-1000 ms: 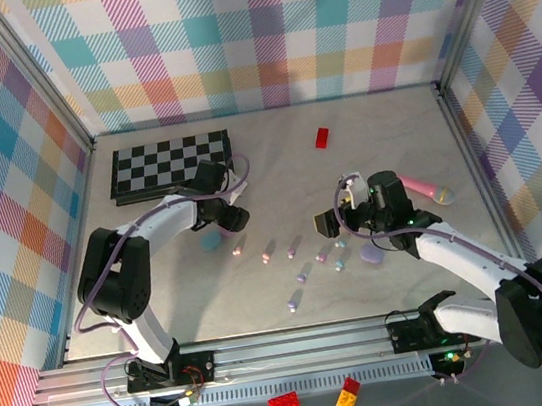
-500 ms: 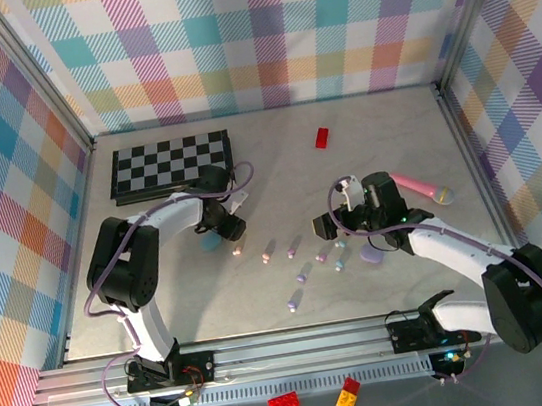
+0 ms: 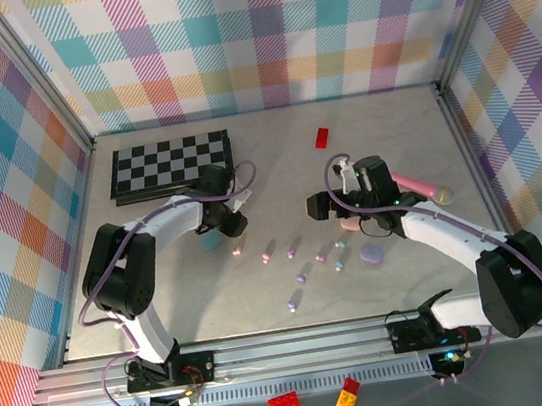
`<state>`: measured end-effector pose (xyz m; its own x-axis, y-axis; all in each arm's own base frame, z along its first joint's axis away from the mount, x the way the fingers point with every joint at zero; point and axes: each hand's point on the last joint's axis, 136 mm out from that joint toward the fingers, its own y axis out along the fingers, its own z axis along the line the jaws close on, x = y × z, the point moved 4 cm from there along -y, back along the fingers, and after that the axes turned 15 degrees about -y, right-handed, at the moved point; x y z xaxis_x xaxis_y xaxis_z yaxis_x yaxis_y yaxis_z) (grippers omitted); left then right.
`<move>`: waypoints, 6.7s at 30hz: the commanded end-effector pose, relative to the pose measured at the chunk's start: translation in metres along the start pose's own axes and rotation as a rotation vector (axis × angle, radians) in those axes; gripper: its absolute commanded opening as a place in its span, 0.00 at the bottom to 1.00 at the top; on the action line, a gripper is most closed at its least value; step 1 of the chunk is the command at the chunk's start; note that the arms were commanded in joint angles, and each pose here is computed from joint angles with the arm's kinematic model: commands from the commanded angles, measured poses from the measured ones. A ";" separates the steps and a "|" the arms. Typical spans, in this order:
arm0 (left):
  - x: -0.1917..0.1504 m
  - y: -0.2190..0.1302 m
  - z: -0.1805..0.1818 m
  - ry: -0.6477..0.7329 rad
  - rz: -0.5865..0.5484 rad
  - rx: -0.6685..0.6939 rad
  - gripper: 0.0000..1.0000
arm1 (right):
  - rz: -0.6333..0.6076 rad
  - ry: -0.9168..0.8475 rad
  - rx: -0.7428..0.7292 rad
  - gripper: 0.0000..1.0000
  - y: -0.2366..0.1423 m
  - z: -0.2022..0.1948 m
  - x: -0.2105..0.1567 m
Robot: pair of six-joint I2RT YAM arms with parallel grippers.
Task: Insert wireless bluetooth earbuds into charging case
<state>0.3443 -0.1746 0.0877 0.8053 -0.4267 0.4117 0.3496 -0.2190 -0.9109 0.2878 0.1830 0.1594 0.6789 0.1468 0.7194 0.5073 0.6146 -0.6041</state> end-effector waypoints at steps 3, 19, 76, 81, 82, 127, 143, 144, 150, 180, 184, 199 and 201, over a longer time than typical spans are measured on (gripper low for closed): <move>0.025 -0.030 -0.041 0.077 -0.190 -0.100 0.34 | 0.043 0.203 0.166 0.99 0.000 0.024 0.008; 0.027 -0.085 -0.141 0.399 -0.491 -0.478 0.34 | 0.111 0.330 0.503 0.74 0.018 0.055 0.013; 0.065 -0.153 -0.147 0.249 -1.166 -0.931 0.93 | -0.166 0.400 0.795 0.17 -0.071 0.054 0.065; 0.065 -0.156 -0.156 0.360 -1.176 -0.960 0.93 | -0.195 0.406 0.816 0.16 -0.081 0.058 0.073; 0.066 -0.155 -0.157 0.372 -1.175 -0.965 0.93 | -0.201 0.409 0.820 0.16 -0.082 0.059 0.074; 0.094 -0.160 -0.173 0.468 -1.181 -1.060 0.58 | -0.253 0.589 0.919 0.10 -0.080 0.056 0.085; 0.098 -0.164 -0.173 0.452 -1.185 -1.068 0.51 | -0.246 0.587 0.910 0.10 -0.078 0.056 0.082; 0.098 -0.165 -0.173 0.452 -1.186 -1.068 0.51 | -0.246 0.589 0.908 0.10 -0.077 0.055 0.082; 0.096 -0.167 -0.175 0.452 -1.184 -1.075 0.51 | -0.238 0.602 0.894 0.10 -0.074 0.053 0.080; 0.088 -0.162 -0.174 0.485 -1.123 -1.127 0.40 | -0.186 0.430 0.672 0.75 -0.075 0.053 0.068; 0.085 -0.163 -0.170 0.493 -1.092 -1.155 0.40 | -0.181 0.306 0.528 0.81 -0.087 0.052 0.067; 0.072 -0.145 -0.149 0.389 -1.066 -1.080 0.40 | -0.169 -0.602 0.253 0.94 -0.109 0.086 0.066; 0.069 -0.143 -0.148 0.380 -1.062 -1.075 0.40 | -0.153 -0.677 0.245 0.94 -0.103 0.090 0.066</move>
<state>0.2827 -0.3107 0.2321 0.2763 0.1265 0.9527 0.0155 -0.9918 0.1272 0.2338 0.1981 0.3061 0.2756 0.2862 0.9177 0.3663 0.8513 -0.3755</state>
